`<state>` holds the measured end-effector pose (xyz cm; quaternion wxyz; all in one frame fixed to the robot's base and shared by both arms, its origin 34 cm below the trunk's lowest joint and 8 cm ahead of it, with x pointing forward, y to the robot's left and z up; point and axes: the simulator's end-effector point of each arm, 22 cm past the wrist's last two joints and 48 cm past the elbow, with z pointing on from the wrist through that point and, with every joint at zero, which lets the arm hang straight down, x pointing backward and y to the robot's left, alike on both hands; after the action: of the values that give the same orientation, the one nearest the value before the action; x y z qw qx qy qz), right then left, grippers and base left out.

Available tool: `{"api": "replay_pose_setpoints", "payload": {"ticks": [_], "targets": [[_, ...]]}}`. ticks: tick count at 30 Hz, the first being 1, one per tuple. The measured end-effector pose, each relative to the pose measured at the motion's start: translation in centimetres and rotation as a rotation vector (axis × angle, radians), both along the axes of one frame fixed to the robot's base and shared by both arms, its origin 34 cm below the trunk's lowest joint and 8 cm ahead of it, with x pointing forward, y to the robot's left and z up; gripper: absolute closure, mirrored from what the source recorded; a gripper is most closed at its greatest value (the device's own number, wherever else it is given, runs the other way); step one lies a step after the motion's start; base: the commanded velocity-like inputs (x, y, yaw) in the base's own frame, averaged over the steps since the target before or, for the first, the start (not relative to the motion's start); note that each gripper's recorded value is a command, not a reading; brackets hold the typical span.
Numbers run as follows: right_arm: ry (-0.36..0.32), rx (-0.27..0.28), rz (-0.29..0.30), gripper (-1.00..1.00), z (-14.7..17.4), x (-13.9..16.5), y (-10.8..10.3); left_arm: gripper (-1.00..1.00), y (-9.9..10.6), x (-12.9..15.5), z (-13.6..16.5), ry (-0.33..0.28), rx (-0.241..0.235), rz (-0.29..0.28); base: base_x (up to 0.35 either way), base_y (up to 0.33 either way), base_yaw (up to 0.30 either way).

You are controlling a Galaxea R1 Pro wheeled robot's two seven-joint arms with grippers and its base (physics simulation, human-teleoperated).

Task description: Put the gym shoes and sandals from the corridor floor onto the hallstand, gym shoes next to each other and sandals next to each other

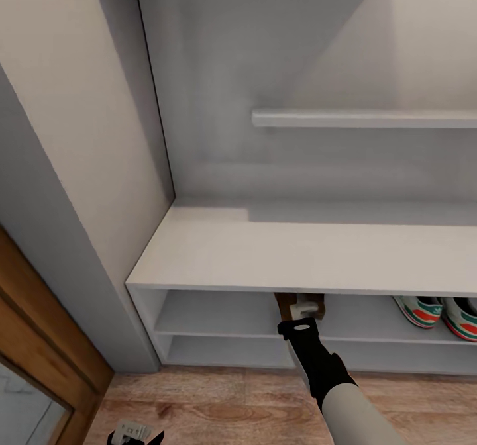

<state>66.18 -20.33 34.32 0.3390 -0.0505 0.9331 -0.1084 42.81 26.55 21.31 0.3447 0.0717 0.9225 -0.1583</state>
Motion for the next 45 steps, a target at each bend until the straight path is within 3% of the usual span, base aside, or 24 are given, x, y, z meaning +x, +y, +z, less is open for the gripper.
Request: {"api": "replay_pose_setpoints", "payload": {"ticks": [36, 37, 45], "targets": [[-0.002, 0.000, -0.001, 1.00, 0.09, 0.07, -0.02, -1.00, -0.01, -0.03, -0.02, 0.001, 0.000, -0.001, 0.054, 0.000, 0.000], [-0.002, 0.000, -0.001, -1.00, 0.09, 0.07, -0.02, -1.00, 0.00, -0.03, -0.02, 0.001, 0.000, -0.001, 0.003, 0.000, 0.000], [-0.002, 0.002, -0.003, -1.00, 0.09, 0.07, -0.02, -1.00, 0.01, 0.00, -0.01, 0.001, 0.001, -0.001, 0.000, 0.000, 0.000]]}}
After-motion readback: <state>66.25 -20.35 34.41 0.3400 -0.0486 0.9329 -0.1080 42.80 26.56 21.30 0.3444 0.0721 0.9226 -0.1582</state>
